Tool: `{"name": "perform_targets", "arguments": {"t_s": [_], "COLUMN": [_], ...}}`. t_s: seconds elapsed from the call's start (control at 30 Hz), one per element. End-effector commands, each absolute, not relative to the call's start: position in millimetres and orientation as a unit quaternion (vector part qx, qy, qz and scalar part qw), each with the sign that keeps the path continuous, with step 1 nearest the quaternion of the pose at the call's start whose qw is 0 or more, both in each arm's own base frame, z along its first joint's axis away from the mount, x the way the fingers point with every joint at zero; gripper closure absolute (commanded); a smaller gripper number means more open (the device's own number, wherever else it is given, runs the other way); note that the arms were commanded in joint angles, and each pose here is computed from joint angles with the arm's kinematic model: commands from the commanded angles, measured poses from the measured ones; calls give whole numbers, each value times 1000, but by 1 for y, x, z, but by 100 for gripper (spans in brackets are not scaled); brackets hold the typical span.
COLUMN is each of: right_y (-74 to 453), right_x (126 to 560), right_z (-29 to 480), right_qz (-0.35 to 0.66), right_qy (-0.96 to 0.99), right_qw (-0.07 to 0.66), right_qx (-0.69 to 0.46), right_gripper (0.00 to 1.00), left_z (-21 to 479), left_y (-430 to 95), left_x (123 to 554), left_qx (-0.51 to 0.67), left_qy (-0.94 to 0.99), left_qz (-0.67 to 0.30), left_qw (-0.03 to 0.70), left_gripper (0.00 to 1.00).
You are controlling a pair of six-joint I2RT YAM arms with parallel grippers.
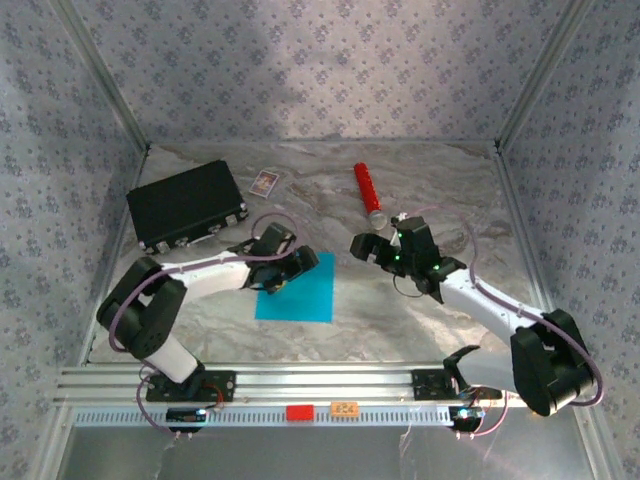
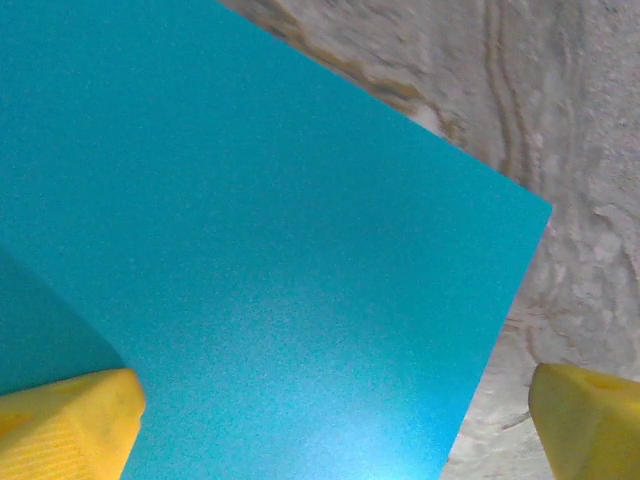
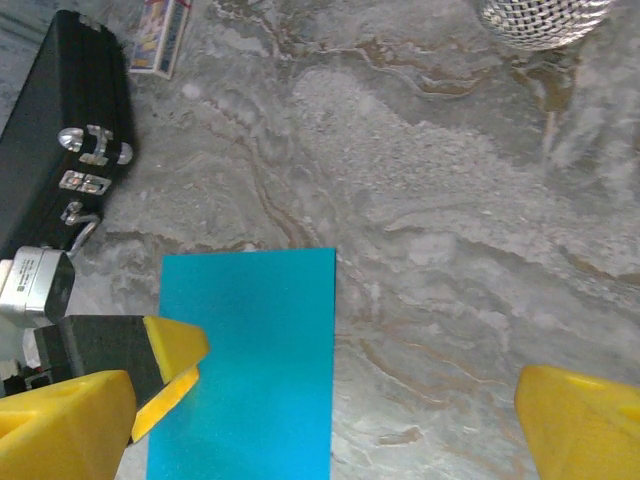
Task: Fold a paper plane with a square sheet of paper (pick it up from the middle)
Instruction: Move the square sheet of paper to the center of the table.
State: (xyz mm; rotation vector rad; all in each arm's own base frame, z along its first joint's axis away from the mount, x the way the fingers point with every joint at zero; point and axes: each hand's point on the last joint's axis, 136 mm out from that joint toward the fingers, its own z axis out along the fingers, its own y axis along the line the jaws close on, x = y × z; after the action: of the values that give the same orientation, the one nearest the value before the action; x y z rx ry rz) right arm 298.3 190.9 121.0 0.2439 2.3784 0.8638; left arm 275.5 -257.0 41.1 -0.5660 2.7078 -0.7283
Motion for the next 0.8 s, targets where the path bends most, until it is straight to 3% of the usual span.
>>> {"name": "perform_targets", "arguments": {"t_s": [0.0,0.3,0.5,0.77], "right_y": [171,160,160,164], "right_x": [291,288,289,287], "right_z": [106,107,110,110], "right_qz": [292,296,298,306], "right_qy": [904,897,896,896], "right_qw": [281,290,294,288], "right_qx": [131,150,149,141], "right_gripper": [1,1,1,1], "left_z": [17,65,62,48], "left_y": [-260,-262,-256,-267], "left_x": [259,272,262,253], "left_qx": [-237,-78,32,73], "left_qy": [942,964,985,993], "left_qz": [-209,-164,-107,-65], "left_qw": [117,194,128,66], "left_gripper": [0,0,0,3]}}
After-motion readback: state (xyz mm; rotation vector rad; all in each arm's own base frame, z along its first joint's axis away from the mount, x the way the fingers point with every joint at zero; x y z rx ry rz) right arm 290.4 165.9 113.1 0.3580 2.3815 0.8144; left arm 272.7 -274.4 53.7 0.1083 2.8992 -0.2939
